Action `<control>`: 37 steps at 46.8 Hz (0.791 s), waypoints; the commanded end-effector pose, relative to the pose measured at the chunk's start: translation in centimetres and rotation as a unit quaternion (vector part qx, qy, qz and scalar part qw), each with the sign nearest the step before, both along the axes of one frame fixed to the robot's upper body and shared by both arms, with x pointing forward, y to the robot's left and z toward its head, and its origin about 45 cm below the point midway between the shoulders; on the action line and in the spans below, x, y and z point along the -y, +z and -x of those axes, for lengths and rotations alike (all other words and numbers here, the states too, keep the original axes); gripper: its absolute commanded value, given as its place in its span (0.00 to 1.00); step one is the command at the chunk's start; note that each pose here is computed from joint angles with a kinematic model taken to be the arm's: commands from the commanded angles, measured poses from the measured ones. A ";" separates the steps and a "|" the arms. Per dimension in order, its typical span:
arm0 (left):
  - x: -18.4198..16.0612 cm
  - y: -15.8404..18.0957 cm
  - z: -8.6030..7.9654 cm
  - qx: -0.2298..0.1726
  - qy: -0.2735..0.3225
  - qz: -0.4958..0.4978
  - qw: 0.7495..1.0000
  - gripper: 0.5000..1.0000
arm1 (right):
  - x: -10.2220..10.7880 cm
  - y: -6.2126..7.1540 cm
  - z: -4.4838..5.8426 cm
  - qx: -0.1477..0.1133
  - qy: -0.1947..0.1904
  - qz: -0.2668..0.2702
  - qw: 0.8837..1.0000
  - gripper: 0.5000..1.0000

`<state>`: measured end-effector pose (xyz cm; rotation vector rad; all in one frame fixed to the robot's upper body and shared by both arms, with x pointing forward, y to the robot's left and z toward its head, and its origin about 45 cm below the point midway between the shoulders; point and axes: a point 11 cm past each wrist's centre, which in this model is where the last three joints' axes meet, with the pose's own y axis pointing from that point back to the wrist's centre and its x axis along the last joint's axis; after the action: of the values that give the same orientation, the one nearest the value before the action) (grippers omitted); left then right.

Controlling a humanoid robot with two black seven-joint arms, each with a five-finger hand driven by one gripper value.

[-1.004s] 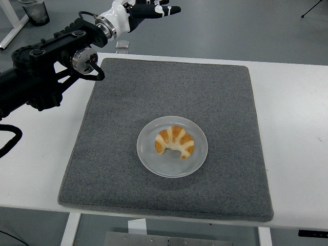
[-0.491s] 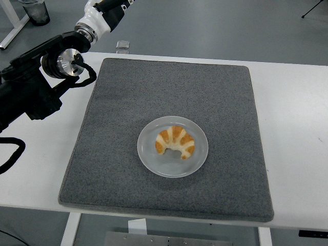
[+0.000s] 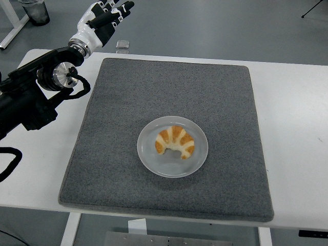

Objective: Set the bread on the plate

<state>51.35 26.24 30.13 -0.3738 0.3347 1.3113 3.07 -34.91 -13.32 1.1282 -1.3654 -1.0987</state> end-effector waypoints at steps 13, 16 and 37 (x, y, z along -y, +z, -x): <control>-3.1 -2.3 0.6 0.014 0.021 0.012 1.000 0.98 | 0.0 0.0 -0.1 0.001 0.000 0.000 1.000 0.91; -3.5 -3.0 0.9 0.013 0.027 0.011 0.999 0.98 | 0.0 0.0 -0.1 0.001 0.000 0.000 1.000 0.90; -3.8 -5.3 1.8 -0.004 0.033 0.013 0.999 0.98 | 0.0 0.0 -0.1 0.000 0.000 0.000 1.000 0.90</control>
<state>49.59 30.04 24.87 -0.4042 0.3494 1.3755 3.15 -34.91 -13.31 1.1279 -1.3662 -1.0986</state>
